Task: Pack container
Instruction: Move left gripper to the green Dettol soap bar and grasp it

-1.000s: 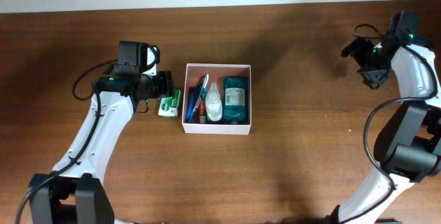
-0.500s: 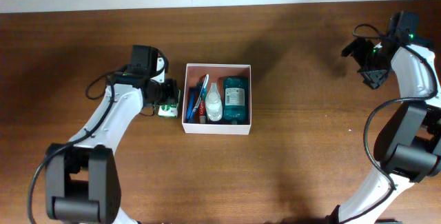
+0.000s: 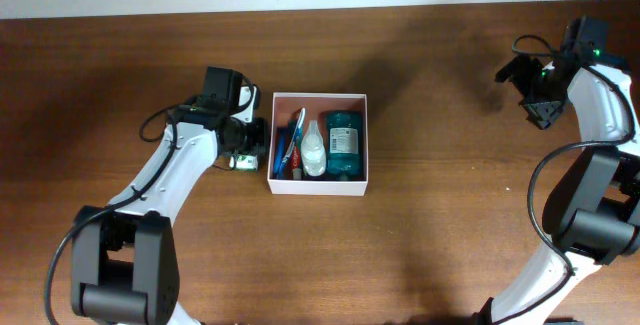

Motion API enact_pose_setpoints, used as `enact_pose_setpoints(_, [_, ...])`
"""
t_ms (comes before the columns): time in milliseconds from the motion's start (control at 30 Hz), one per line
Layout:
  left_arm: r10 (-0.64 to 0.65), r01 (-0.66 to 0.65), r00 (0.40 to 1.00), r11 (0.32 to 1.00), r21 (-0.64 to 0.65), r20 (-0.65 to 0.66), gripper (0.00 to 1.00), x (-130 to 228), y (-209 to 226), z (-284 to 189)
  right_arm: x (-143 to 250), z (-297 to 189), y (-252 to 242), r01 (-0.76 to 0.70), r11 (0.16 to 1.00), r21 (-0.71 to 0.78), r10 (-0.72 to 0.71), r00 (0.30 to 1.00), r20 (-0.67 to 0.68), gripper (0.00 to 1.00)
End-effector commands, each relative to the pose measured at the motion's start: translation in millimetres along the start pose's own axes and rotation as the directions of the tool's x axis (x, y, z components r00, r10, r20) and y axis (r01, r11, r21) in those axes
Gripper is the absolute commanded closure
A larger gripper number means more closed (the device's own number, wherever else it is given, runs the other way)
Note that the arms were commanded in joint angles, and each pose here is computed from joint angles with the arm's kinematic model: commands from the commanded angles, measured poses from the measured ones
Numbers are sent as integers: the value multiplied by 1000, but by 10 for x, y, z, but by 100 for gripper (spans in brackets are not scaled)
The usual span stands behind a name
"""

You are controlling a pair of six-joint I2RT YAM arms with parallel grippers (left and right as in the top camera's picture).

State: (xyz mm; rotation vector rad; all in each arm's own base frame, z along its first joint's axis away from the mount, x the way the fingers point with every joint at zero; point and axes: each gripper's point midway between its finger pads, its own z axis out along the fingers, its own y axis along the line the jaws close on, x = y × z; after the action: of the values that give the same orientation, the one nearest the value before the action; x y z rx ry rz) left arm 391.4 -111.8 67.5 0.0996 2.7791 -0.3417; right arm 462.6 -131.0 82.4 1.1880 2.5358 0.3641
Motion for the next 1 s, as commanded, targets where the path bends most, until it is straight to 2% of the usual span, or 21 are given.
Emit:
enact_pose_setpoints(0, [45,-45,999,999,-22,1,52,8,-18,12,-36,-18,-27,3,1000,9,-3,1000,12,1])
enact_pose_setpoints(233, [43,-42,999,981,-191,0,52,15,277,-18,-35,-18,-27,2,1000,9,-3,1000,12,2])
enact_pose_setpoints(567, [45,-48,999,967,-252,-15,51,21,413,141,-35,-18,-27,2,1000,9,-3,1000,12,1])
enact_pose_setpoints(667, [45,-55,998,965,-256,-46,25,78,446,266,-35,-18,-27,2,1000,9,-3,1000,12,1])
enact_pose_setpoints(700, [54,-66,997,964,-256,-56,20,92,456,306,-35,-18,-27,2,1000,9,-3,1000,12,1])
enact_pose_setpoints(967, [64,-87,994,962,-259,-93,19,163,497,458,-35,-18,-27,2,1000,9,-3,1000,12,1])
